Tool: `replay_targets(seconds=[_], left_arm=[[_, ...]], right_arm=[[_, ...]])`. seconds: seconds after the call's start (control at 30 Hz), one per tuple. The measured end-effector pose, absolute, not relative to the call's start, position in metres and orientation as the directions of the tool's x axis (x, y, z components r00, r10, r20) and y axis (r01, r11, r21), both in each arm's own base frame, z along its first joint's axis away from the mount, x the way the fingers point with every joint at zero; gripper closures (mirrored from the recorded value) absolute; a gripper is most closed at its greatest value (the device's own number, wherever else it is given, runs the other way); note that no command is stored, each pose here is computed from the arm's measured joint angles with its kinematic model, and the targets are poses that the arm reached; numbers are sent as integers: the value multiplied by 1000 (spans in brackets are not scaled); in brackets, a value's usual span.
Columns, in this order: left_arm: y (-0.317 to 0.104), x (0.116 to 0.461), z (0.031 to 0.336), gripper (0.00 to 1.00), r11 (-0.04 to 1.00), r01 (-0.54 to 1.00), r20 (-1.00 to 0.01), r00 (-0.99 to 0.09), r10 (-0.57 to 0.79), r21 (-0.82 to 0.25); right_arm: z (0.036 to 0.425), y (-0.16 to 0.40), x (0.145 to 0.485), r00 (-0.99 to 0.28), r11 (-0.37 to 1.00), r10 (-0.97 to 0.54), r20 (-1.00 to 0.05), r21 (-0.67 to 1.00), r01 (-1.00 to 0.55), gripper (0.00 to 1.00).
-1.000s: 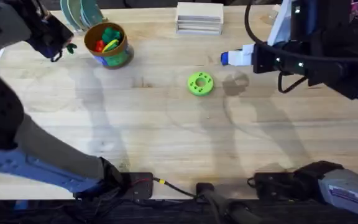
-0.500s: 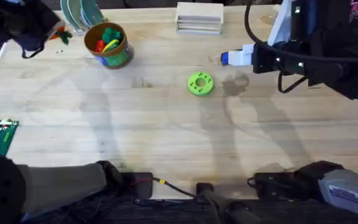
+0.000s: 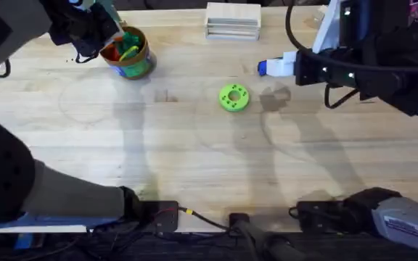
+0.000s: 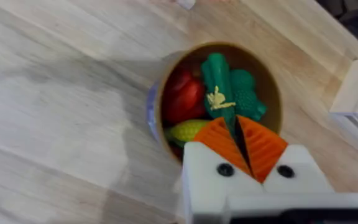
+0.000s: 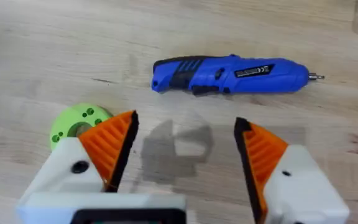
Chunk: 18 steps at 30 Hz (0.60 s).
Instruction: Pick up the gripper from the table and insert it into the empty holder that is missing its gripper. Then pick up a screw, insert it into the mounting hole, and use the screwdriver to tighten it. Finally, clean up the table by picking up the vegetable and placing it into the bucket.
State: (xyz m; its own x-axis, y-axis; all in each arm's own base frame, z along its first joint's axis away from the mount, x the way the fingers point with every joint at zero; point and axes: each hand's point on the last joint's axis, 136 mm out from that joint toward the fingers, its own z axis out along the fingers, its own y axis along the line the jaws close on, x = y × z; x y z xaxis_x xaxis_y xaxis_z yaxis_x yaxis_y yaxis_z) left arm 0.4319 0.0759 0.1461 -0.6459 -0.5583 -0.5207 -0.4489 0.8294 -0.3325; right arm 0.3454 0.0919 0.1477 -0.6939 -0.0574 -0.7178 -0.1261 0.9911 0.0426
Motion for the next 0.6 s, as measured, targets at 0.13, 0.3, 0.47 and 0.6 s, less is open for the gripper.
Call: replay_targets(seconds=[0.13,0.3,0.47,0.6], left_arm=[[87,430,145,987,826,-485,-540,-631,-557,-286],[90,425,142,987,823,-503,-534,-634,-559,-263],[90,422,140,902,822,-510,-524,-642,-560,-254],[92,422,140,589,821,-514,-528,-639,-559,-247]], right_arm=[[148,92,345,-694,991,-57,-718,43,-126,10],[148,92,345,-694,991,-57,-718,43,-126,10],[148,92,345,-694,991,-57,-718,43,-126,10],[148,92,346,-693,991,-57,-718,43,-126,10]])
